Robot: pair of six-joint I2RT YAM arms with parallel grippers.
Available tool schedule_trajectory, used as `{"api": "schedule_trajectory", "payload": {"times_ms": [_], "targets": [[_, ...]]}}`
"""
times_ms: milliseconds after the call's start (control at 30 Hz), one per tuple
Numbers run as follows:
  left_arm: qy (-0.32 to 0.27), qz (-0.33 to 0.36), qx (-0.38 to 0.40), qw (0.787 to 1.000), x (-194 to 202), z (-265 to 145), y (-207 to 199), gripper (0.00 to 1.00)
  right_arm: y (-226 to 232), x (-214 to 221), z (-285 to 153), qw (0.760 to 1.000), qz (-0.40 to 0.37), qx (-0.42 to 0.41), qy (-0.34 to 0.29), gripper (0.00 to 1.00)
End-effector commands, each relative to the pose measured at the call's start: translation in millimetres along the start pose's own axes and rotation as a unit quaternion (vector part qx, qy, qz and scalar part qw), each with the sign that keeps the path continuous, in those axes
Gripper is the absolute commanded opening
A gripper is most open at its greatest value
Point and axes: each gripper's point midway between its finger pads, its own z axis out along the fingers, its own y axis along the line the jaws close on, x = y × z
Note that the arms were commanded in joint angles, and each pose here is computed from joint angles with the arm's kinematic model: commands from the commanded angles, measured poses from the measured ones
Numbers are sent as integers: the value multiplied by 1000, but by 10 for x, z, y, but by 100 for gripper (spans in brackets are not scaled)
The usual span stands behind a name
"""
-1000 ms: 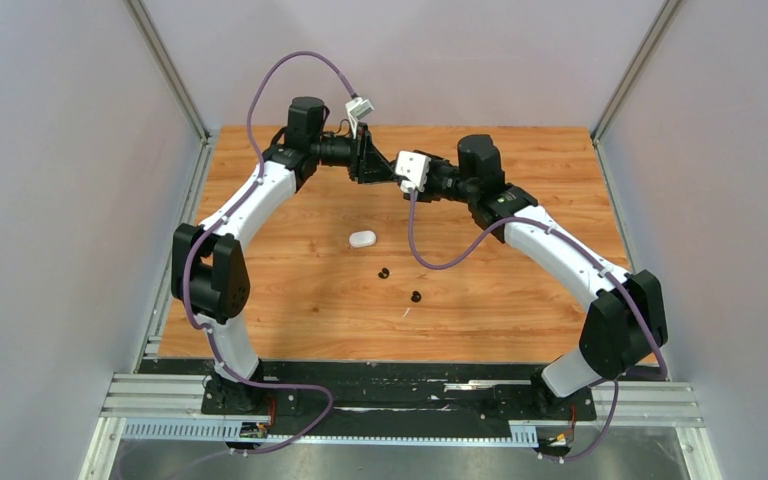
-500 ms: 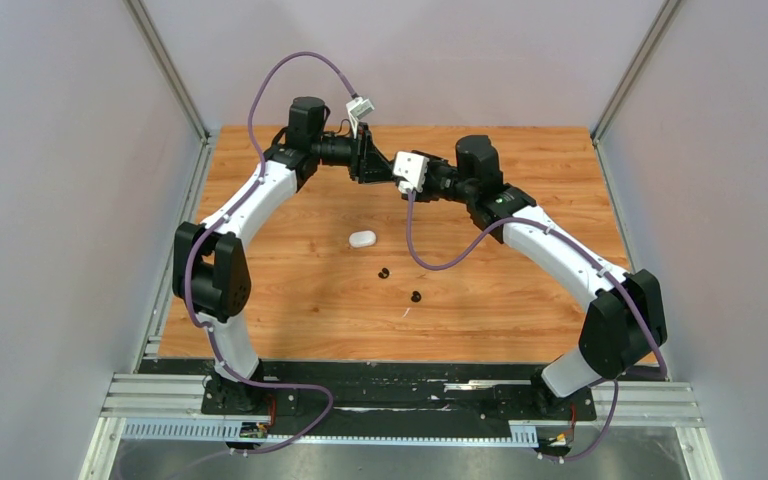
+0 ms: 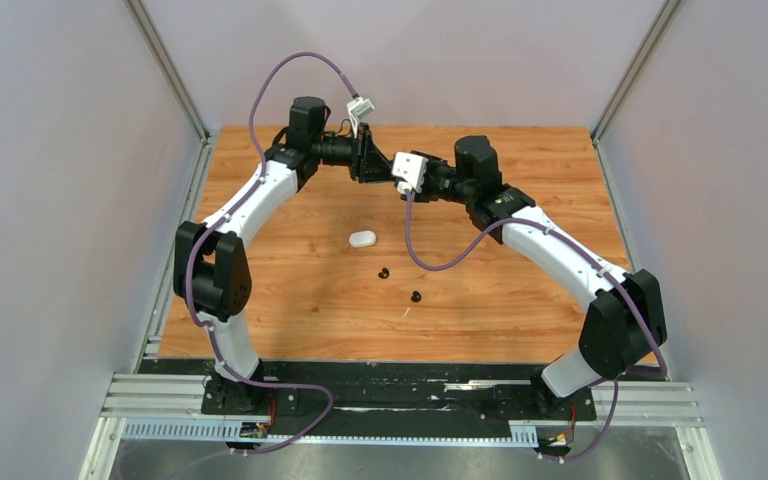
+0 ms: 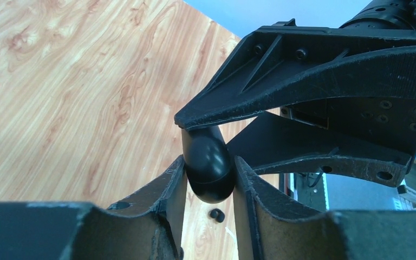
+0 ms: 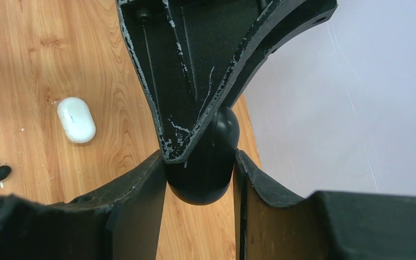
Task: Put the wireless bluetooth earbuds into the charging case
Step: Pass from the right arm to the left
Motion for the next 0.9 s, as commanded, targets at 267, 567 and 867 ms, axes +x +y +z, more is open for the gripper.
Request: {"api": "schedule_trajectory", "payload": {"times_ms": [267,567,867], "targets": [[-23,42,64,997,-237,29,-171,0,-93,-254,41,999,-7,10,-39,40],[-49,105,78,990,-257,-133,-211,0,-271,-330,-265,970,232,-59,-36,98],[12,289,66,955,215,-262,-290,0,-110,-375,-464,911,361,-183,-79,100]]}}
